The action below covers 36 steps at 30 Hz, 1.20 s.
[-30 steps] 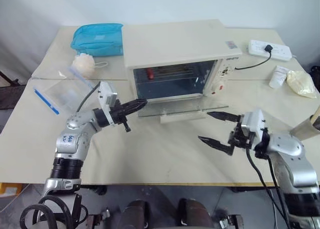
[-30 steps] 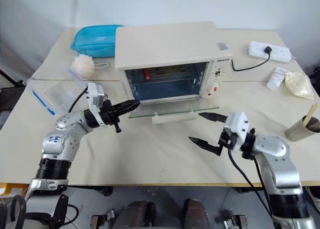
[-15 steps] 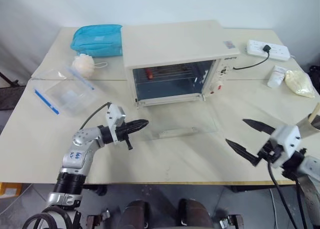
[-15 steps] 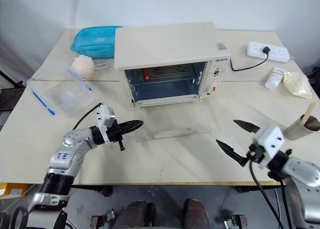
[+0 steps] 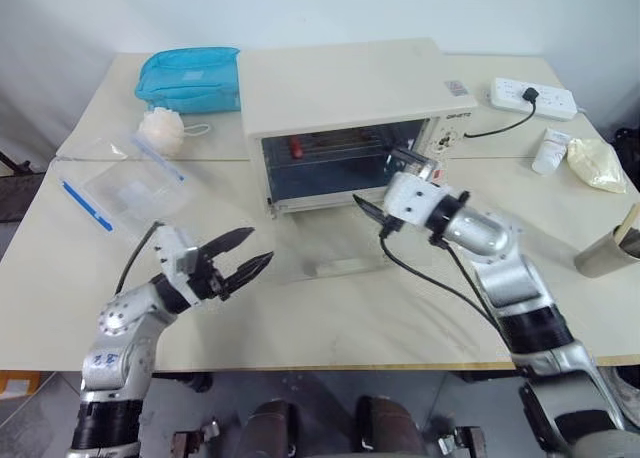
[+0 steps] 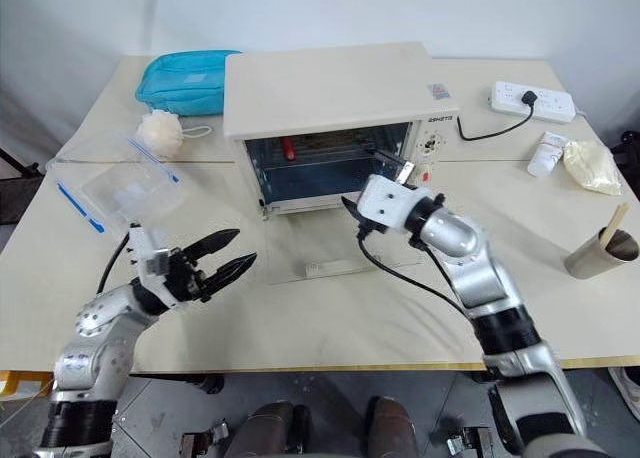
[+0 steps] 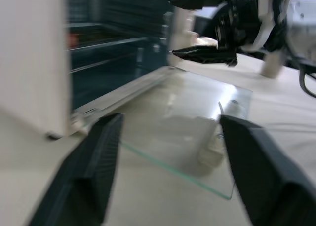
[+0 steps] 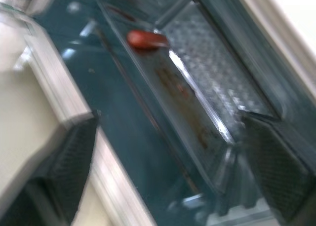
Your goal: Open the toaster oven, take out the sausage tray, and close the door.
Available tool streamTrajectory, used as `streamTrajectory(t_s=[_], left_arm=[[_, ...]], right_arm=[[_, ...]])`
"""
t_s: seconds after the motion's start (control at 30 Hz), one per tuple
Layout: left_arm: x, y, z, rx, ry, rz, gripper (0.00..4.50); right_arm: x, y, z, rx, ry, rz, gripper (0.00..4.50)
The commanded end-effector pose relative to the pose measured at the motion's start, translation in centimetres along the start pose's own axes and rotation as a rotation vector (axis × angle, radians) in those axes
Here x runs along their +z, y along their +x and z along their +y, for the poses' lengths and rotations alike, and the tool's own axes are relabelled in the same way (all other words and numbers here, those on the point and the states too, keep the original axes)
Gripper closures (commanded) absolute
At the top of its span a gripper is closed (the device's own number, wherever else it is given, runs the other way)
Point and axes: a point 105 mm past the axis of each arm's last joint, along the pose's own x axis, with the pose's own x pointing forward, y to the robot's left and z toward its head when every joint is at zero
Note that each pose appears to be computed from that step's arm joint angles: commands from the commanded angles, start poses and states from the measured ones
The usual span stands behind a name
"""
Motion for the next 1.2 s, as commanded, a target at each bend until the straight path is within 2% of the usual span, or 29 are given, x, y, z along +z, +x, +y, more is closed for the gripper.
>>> streamTrajectory(t_s=[0.03, 0.23, 0.3, 0.37, 0.57, 0.7, 0.9, 1.2], left_arm=[[1.7, -1.0, -0.3, 0.037, 0.033, -0.04, 0.03], [1.5, 0.2, -0.8, 0.022, 0.017, -0.051, 0.03], [1.6, 0.6, -0.8, 0.013, 0.02, -0.051, 0.0], [1.6, 1.0, -0.7, 0.004, 0.018, -0.052, 0.0], [1.8, 2.5, -0.3, -0.043, -0.004, -0.044, 0.0], [2.9, 4.3, 0.5, -0.074, -0.065, -0.082, 0.0], [4.7, 6.7, 1.4, -0.139, -0.06, -0.123, 0.0], [6.2, 8.5, 2.9, -0.166, -0.026, -0.163, 0.0]], right_arm=[[0.3, 2.9, -0.4, -0.05, -0.168, 0.022, 0.0], [-0.3, 5.8, 0.3, -0.047, -0.24, 0.087, 0.0], [0.0, 6.5, 0.3, -0.059, -0.242, 0.085, 0.38], [0.4, 6.9, 0.2, -0.07, -0.248, 0.074, 0.92], [0.7, 7.2, 0.2, -0.073, -0.283, 0.058, 3.06], [0.9, 7.1, 0.4, -0.067, -0.303, 0.044, 4.41], [1.9, 6.9, 0.1, -0.076, -0.329, 0.003, 4.46], [3.6, 6.0, 0.4, -0.045, -0.321, -0.062, 4.46]])
